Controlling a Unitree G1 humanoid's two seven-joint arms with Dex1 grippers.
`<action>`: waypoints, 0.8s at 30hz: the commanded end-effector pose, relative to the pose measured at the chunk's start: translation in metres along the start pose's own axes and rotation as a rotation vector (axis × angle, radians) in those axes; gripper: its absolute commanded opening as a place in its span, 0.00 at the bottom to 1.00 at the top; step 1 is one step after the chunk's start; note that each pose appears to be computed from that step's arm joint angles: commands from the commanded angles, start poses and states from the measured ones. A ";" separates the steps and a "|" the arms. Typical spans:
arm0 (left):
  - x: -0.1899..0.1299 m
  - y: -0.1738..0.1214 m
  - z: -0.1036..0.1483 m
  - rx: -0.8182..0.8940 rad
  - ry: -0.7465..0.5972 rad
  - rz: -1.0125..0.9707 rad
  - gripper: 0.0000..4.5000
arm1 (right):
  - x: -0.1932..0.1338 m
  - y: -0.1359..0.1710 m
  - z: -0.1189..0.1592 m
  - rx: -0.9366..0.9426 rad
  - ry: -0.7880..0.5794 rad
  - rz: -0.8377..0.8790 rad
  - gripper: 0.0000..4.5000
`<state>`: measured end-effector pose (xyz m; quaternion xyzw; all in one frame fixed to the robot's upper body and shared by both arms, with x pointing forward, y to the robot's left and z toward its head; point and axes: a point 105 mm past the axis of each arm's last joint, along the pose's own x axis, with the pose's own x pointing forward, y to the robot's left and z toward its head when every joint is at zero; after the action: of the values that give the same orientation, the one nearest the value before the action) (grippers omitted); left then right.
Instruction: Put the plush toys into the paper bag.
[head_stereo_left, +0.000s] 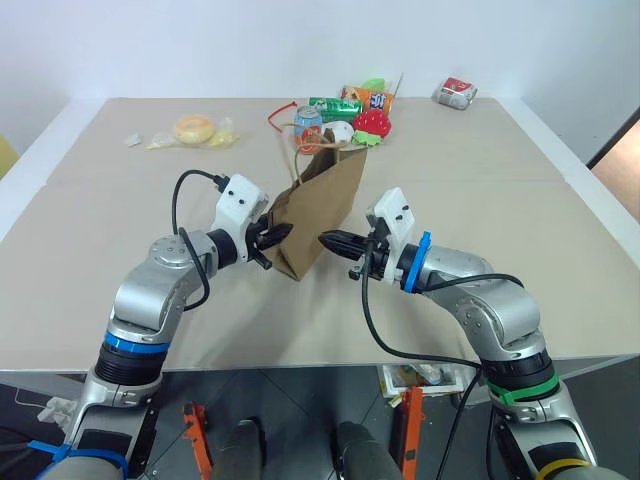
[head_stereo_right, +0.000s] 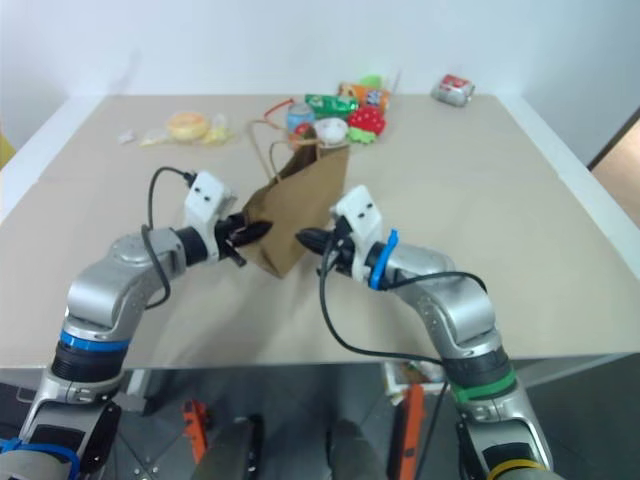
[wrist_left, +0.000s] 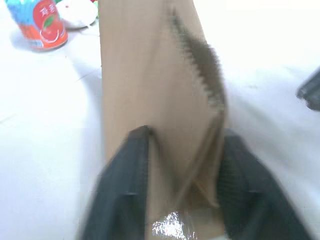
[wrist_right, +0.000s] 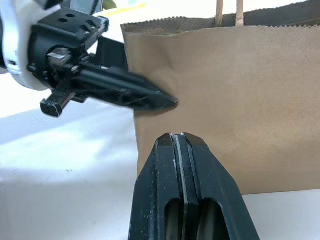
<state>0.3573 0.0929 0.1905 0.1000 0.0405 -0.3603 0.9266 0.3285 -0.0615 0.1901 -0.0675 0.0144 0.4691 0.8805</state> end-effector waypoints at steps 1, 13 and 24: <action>0.000 0.010 0.010 -0.011 -0.012 0.037 0.04 | -0.007 -0.002 0.018 -0.025 -0.064 -0.019 0.00; -0.011 0.014 0.014 0.149 -0.077 -0.159 0.02 | -0.050 0.000 0.036 -0.021 -0.133 0.018 0.00; -0.052 0.032 -0.010 0.296 -0.089 -0.588 0.02 | -0.133 -0.033 0.049 -0.069 -0.062 -0.135 0.00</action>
<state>0.3399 0.1401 0.1835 0.1814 -0.0091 -0.5984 0.7803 0.2944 -0.1760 0.2374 -0.0626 -0.0124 0.4065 0.9114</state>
